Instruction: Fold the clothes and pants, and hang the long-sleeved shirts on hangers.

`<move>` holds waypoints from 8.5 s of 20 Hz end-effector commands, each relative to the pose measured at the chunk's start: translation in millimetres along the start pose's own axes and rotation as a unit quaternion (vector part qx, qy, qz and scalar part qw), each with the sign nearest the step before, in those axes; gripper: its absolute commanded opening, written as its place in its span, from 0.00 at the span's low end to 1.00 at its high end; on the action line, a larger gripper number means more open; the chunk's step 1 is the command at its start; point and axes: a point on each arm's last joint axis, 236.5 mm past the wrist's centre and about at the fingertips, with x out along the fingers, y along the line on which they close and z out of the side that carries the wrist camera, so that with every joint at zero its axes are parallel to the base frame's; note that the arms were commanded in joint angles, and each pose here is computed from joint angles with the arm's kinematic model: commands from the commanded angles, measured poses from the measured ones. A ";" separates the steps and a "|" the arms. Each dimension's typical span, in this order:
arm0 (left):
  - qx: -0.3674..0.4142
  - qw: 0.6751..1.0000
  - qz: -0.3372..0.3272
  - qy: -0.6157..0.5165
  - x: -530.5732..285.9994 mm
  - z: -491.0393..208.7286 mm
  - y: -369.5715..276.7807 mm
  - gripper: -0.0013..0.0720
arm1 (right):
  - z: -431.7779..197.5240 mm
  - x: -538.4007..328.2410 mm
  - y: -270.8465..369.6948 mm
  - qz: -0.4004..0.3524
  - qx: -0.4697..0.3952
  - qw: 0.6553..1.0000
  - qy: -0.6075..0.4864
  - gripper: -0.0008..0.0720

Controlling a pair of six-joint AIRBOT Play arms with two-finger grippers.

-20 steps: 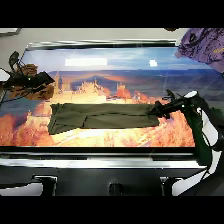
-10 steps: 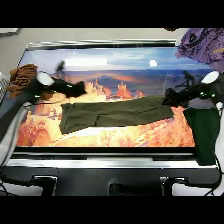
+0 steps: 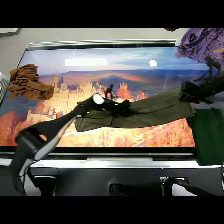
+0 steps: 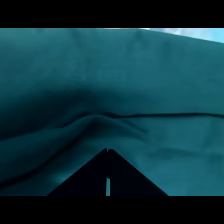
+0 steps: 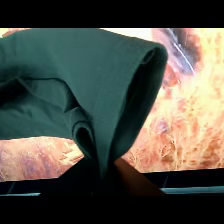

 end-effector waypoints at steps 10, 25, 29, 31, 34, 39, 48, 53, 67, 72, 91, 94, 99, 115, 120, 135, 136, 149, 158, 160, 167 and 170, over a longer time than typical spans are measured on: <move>-0.049 0.997 -0.047 0.024 60.4 -25.8 -49.6 0.04 | -7.9 -21.0 4.3 -0.002 0.014 1.000 -0.009 0.05; 0.096 0.938 0.283 -0.176 -383.3 126.1 33.3 0.04 | -45.5 59.5 279.5 0.177 -0.066 0.981 -0.048 0.05; 0.072 0.927 0.287 -0.229 -442.9 136.7 43.4 0.04 | -69.4 136.1 329.4 0.193 -0.066 0.979 -0.018 0.05; 0.060 0.925 0.290 -0.239 -455.4 141.1 52.4 0.04 | -82.9 161.9 348.4 0.218 -0.044 0.975 0.011 0.05; 0.052 0.921 0.291 -0.253 -465.1 147.9 58.5 0.04 | -95.6 177.9 361.9 0.235 -0.037 0.971 0.032 0.05; 0.056 0.919 0.287 -0.265 -467.5 153.6 56.2 0.04 | -111.5 185.2 351.9 0.214 -0.045 0.973 0.067 0.05; 0.054 0.919 0.288 -0.263 -465.3 154.9 59.0 0.04 | -113.0 174.8 371.1 0.260 -0.053 0.962 0.067 0.46; 0.051 0.920 0.289 -0.259 -462.3 156.2 62.5 0.04 | -111.9 125.3 386.4 0.313 -0.118 0.941 0.039 0.70; 0.053 0.919 0.287 -0.266 -463.2 159.0 60.9 0.04 | 13.3 115.1 62.7 0.266 0.059 0.962 0.035 0.92; 0.053 0.919 0.287 -0.266 -463.2 159.1 60.9 0.04 | -33.4 188.3 70.2 0.285 0.049 0.950 0.116 0.91; 0.053 0.919 0.287 -0.266 -463.2 159.0 60.9 0.04 | 15.1 177.9 140.3 0.316 0.033 0.947 0.055 0.05; 0.052 0.919 0.286 -0.266 -463.1 158.9 60.9 0.04 | 85.2 122.6 109.8 0.294 0.052 0.954 -0.023 0.05; 0.053 0.919 0.287 -0.266 -463.2 159.0 60.9 0.04 | 140.4 56.8 33.7 0.226 0.094 0.965 -0.098 0.05; 0.044 0.922 0.294 -0.247 -461.6 150.0 66.2 0.04 | 151.6 -64.1 -207.3 0.049 0.375 0.896 -0.232 0.05; 0.042 0.923 0.296 -0.242 -461.8 146.3 66.6 0.04 | 117.5 -84.9 -226.2 -0.019 0.404 0.888 -0.220 0.05; 0.042 0.923 0.296 -0.242 -461.9 146.5 66.9 0.04 | -18.6 -73.4 -251.2 -0.188 0.425 0.885 -0.011 0.05; 0.041 0.923 0.296 -0.242 -462.6 146.7 67.4 0.04 | -28.2 -71.3 -257.4 -0.206 0.425 0.882 -0.009 0.05; 0.032 0.921 0.299 -0.248 -470.7 149.0 73.8 0.04 | -120.2 -20.4 -286.1 -0.298 0.409 0.860 0.067 0.05; 0.033 0.921 0.299 -0.248 -470.7 149.0 73.7 0.04 | -140.0 -14.3 -299.6 -0.334 0.400 0.849 0.092 0.05; 0.033 0.921 0.299 -0.248 -470.7 149.0 73.7 0.04 | -139.8 -14.9 -302.0 -0.339 0.398 0.848 0.090 0.05; 0.033 0.921 0.299 -0.248 -470.7 149.0 73.7 0.04 | -143.8 -16.6 -305.5 -0.349 0.395 0.844 0.094 0.22; 0.033 0.921 0.299 -0.248 -470.7 149.0 73.7 0.04 | -140.6 -19.3 -307.9 -0.353 0.394 0.844 0.086 0.69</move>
